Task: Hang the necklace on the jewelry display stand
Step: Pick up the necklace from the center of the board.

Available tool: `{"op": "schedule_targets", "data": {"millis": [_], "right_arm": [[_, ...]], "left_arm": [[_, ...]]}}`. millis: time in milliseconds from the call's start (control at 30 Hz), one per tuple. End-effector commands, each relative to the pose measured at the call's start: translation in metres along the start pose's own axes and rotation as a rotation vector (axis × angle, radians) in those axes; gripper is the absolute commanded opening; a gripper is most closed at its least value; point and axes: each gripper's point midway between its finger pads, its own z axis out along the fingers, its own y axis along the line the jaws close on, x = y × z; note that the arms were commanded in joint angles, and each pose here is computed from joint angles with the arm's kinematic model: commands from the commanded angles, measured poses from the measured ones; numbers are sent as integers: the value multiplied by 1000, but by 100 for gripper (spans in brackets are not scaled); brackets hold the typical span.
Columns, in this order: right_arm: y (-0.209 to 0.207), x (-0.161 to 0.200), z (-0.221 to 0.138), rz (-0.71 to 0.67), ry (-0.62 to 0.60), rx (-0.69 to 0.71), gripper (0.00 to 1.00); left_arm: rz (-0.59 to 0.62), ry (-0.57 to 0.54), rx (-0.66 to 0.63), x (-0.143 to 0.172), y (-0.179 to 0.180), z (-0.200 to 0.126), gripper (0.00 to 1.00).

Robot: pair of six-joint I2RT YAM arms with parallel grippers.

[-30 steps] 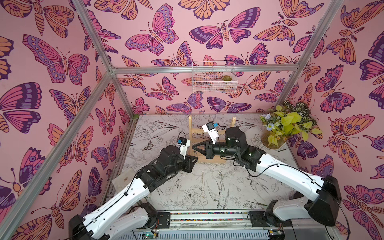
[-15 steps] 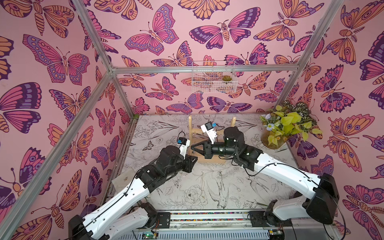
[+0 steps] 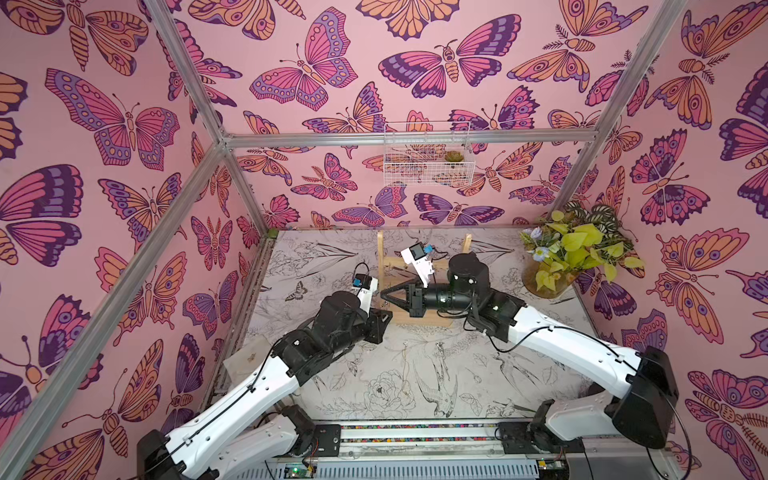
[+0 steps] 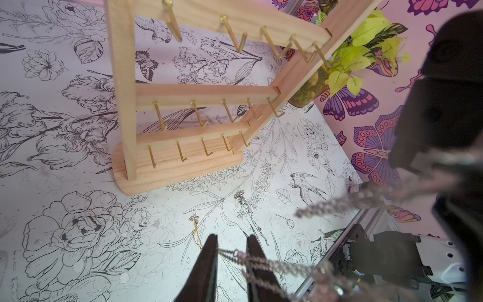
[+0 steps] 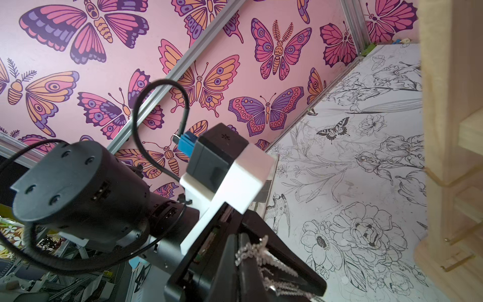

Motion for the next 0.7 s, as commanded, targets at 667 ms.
{"op": "schedule_targets", "data": {"millis": [667], "right_arm": [[-1,-3,-5,-22,-13,22,3]], "left_arm": [[26,26,-37,11,8,-6,16]]}}
